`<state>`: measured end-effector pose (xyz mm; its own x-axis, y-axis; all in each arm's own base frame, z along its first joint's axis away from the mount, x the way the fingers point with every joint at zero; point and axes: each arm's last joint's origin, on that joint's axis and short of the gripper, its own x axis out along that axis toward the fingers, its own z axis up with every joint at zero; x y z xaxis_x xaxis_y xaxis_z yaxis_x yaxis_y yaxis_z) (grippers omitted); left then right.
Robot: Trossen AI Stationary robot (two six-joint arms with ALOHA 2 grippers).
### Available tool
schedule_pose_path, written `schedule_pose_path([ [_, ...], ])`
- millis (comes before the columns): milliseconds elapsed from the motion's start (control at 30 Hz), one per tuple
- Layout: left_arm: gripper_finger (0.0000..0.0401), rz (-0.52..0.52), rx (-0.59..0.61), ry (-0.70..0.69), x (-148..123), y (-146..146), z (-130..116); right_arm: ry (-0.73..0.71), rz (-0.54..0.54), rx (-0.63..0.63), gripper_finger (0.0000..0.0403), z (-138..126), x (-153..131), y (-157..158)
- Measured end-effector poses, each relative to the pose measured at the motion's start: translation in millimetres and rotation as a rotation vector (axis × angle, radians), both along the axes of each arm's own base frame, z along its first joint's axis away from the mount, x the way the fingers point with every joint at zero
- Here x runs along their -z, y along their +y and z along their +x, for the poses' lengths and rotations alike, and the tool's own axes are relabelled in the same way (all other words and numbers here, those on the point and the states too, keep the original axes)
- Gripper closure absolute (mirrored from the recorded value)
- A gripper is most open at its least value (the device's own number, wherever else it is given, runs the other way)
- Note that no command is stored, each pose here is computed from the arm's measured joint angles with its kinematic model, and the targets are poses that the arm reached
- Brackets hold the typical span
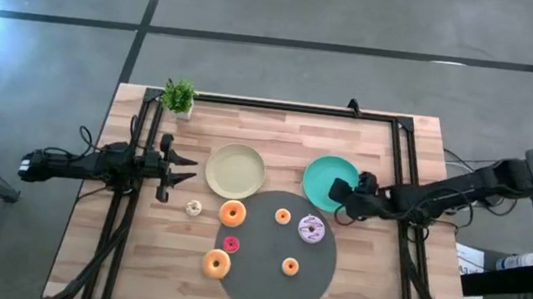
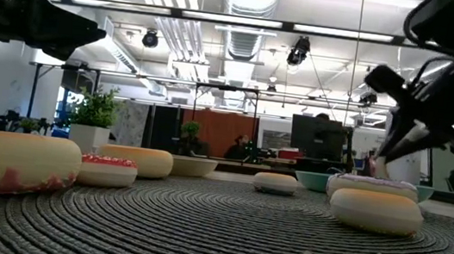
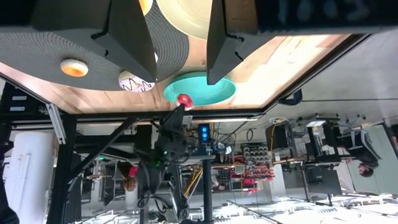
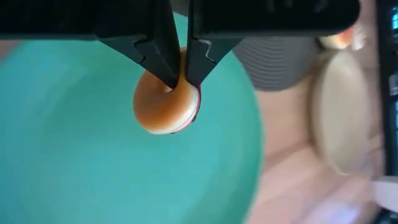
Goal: Pick & Place donuts
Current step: Put the small orange donut on the green plate
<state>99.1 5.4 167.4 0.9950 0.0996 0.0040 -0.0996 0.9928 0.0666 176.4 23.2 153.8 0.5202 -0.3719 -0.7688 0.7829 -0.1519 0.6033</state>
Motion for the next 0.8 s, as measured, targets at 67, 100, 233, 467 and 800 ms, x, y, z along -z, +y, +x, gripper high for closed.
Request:
schedule_pose_path([
  [67,0.0284,0.000,0.000,0.000,0,0,0,0.027,0.035,0.008,0.0390,-1,7,1],
  [100,0.0284,0.000,0.000,0.000,0,0,0,0.047,0.050,0.005,0.0390,-2,11,1],
  [233,0.0284,0.000,0.000,0.000,0,0,0,0.068,0.072,-0.002,0.0390,-1,14,2],
  [467,0.0284,0.000,0.000,0.000,0,0,0,0.129,0.058,-0.018,0.0390,-7,2,1],
  [800,0.0284,0.000,0.000,0.000,0,0,0,0.054,-0.033,0.059,0.0389,-7,-6,-3],
])
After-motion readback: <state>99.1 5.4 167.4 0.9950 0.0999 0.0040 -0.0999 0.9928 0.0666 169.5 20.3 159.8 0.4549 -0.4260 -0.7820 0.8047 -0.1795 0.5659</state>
